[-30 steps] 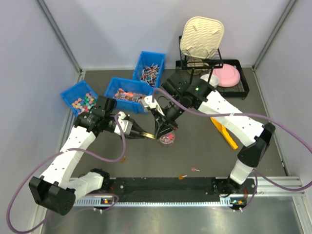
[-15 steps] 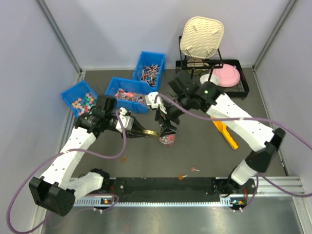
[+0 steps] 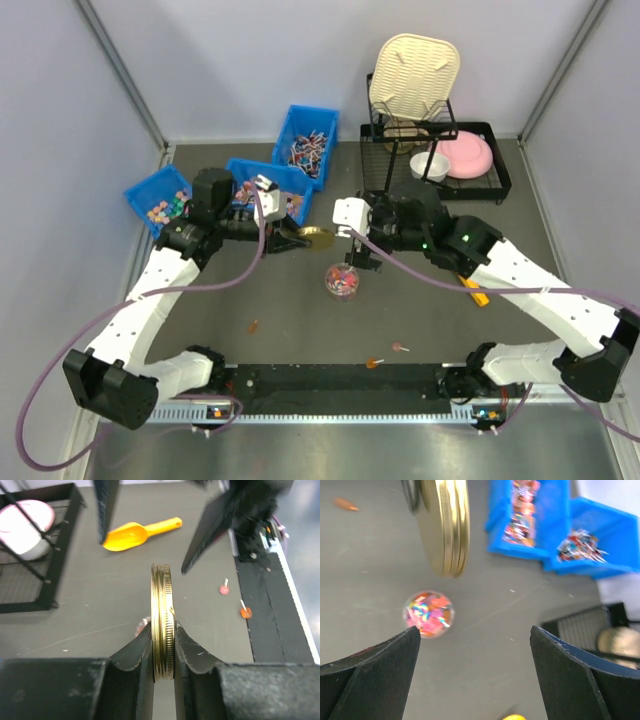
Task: Pack the candies
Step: Pick up the bottle lid at the center of the board.
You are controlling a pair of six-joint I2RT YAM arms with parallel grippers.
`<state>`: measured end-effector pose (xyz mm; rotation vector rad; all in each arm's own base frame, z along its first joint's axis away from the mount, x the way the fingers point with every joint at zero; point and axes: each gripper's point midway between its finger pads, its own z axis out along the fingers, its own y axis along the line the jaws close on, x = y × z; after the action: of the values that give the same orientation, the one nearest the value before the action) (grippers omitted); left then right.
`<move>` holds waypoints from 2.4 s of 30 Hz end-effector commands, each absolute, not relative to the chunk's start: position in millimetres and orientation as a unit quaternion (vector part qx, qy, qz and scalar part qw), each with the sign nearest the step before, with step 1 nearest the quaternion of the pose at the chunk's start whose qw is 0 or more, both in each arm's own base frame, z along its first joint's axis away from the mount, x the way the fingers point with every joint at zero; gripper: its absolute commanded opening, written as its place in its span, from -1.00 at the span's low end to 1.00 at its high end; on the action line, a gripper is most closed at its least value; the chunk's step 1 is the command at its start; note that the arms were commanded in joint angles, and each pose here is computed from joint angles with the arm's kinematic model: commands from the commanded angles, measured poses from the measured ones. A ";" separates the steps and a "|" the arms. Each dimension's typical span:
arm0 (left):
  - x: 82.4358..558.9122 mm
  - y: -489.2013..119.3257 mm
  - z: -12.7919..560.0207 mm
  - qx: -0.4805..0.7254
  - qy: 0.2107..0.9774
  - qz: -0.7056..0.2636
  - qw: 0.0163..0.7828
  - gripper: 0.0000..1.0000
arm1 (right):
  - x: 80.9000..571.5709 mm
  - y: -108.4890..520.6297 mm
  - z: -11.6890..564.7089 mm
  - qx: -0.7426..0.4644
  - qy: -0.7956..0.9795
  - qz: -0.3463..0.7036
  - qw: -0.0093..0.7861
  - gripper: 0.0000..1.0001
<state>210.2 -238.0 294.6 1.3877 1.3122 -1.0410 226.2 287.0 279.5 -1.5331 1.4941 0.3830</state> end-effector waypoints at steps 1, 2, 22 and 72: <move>221.7 -242.4 336.8 0.538 0.536 -0.421 0.496 -1.00 | 251.7 277.4 337.1 -0.543 0.589 0.114 0.588 0.79; 222.2 -243.2 339.1 0.533 0.538 -0.425 0.496 -1.00 | 248.4 275.3 339.7 -0.541 0.584 0.116 0.595 0.79; 305.2 -216.3 332.2 0.219 0.666 -0.516 0.493 -1.00 | 225.7 273.6 319.7 -0.594 0.532 0.108 0.594 0.97; 292.5 -207.8 283.0 0.101 0.711 -0.596 0.360 -1.00 | 257.7 380.1 311.6 -0.637 0.521 0.132 0.553 0.98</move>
<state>300.4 -203.4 268.6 0.1681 1.8803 -1.5120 242.4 368.6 285.3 -1.5779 1.3054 0.3780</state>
